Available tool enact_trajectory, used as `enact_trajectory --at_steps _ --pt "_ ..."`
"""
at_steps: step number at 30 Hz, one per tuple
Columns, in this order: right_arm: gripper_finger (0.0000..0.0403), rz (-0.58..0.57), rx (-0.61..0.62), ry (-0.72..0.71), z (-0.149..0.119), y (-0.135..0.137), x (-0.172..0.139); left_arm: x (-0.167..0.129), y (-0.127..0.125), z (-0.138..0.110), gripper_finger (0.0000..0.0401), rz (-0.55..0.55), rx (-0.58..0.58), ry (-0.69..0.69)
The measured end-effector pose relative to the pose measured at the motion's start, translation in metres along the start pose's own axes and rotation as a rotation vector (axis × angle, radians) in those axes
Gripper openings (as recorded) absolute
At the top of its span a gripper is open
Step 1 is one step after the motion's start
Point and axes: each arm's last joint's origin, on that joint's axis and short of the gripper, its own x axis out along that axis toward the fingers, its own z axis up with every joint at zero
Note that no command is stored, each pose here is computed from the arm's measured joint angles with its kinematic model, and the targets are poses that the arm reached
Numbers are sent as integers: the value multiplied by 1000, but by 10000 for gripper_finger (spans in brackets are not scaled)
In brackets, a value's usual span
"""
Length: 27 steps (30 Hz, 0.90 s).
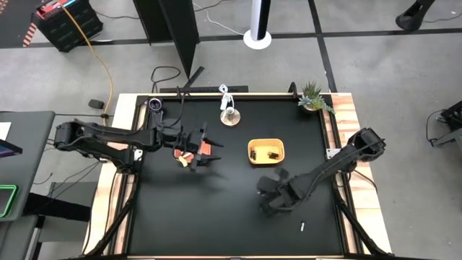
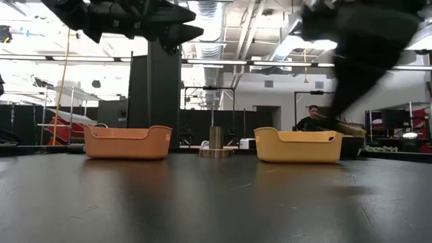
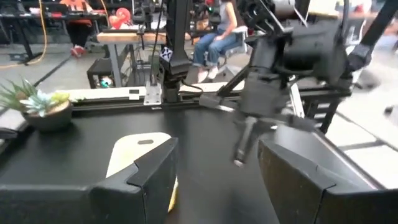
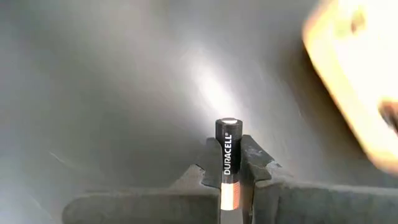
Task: Sort batteries
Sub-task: Put the black battery into the yellow bin
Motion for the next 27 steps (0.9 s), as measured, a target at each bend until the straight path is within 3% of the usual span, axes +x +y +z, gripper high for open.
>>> enact_trajectory --at_steps 3,6,12,18,22,27 --pt "23 118 -112 -137 23 9 0 -6 0 12 217 51 43 -9" --pt "23 165 -216 -245 40 11 1 -21 -2 26 217 83 90 -55" --pt "22 123 -284 -305 66 -8 12 -53 -8 38 217 176 116 -45" --pt "22 112 -342 -382 90 -36 8 -72 -14 21 217 191 73 -35" --pt "22 114 -311 -418 89 -73 5 -78 -17 5 217 196 38 -33" --pt "22 105 -178 -462 62 -118 -4 -81 -18 -9 217 196 14 -12"
